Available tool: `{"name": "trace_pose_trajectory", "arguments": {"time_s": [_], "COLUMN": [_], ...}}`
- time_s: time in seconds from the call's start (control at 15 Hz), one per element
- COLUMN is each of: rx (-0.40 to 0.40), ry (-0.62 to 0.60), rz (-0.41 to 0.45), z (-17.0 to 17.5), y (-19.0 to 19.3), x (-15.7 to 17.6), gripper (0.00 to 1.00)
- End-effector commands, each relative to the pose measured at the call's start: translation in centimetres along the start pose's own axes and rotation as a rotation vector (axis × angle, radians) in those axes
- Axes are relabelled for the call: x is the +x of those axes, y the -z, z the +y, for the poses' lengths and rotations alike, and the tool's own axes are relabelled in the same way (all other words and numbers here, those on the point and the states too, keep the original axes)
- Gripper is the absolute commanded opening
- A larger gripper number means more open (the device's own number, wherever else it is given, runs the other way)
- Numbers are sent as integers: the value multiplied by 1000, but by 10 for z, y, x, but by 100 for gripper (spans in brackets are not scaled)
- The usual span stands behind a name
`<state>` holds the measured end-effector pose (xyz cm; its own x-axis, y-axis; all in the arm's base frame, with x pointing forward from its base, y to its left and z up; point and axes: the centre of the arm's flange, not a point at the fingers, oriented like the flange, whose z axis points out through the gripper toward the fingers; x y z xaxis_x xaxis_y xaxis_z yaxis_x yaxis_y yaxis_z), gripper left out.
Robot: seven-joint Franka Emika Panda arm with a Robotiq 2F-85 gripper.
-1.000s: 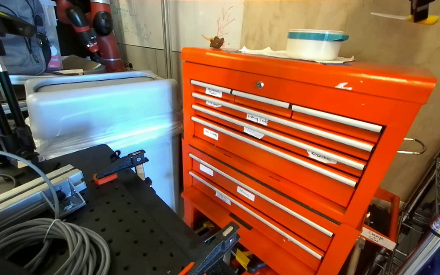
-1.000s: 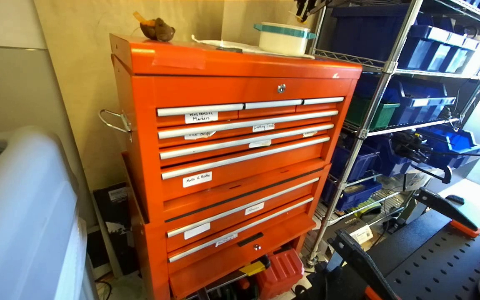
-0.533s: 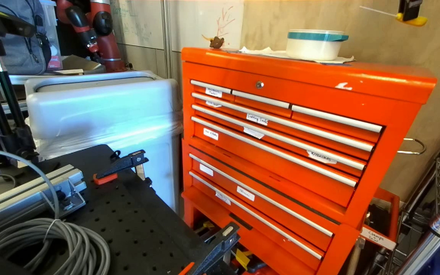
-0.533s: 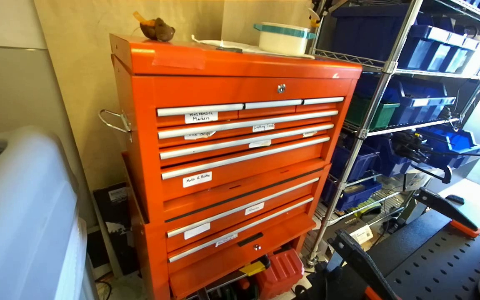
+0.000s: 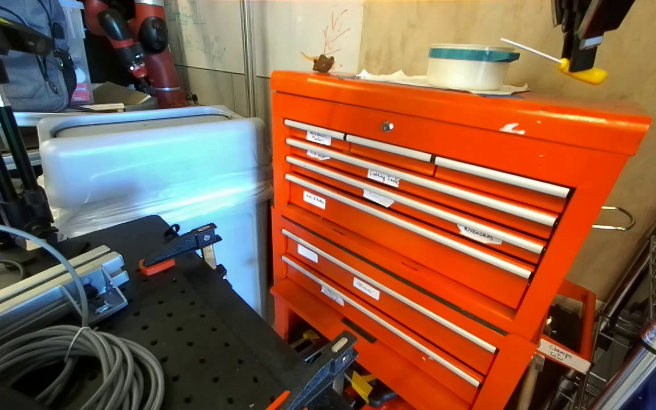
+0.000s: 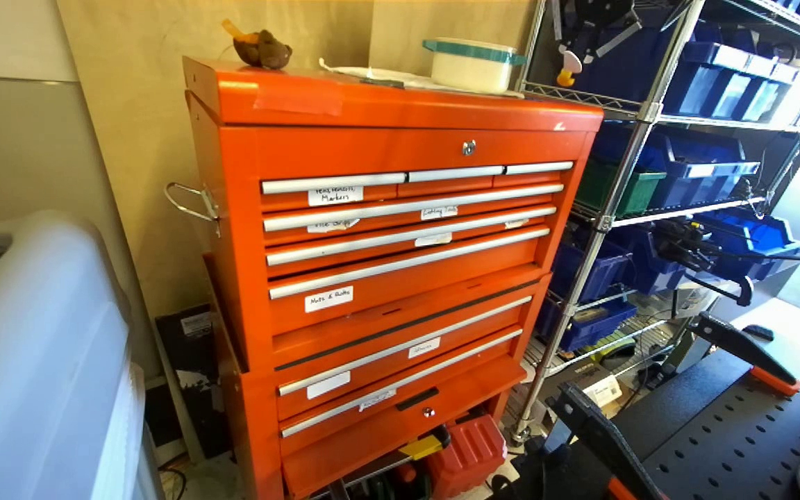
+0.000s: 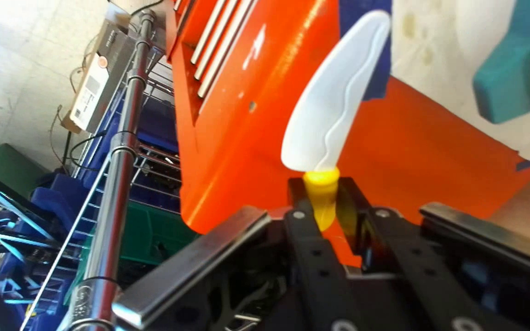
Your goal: Move the yellow knife forward
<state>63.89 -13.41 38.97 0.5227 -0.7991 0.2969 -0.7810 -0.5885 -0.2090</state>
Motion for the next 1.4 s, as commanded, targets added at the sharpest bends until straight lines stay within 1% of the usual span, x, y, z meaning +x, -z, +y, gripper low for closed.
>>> {"name": "trace_pose_trajectory", "arguments": {"time_s": [0.0,0.2,0.27,0.53,0.67,1.0,1.33], "rx": [-5,18,25,54,46,16,43], "ry": [31,94,110,147,133,113,129], "rz": [64,168,190,253,277,298,288], "z": [29,37,38,36,31,34,21], "y": [5,1,0,-18,-30,-51,-43], "x": [-19,-22,-23,-27,-22,-13,-20], "gripper": [5,5,5,5,5,5,5]}}
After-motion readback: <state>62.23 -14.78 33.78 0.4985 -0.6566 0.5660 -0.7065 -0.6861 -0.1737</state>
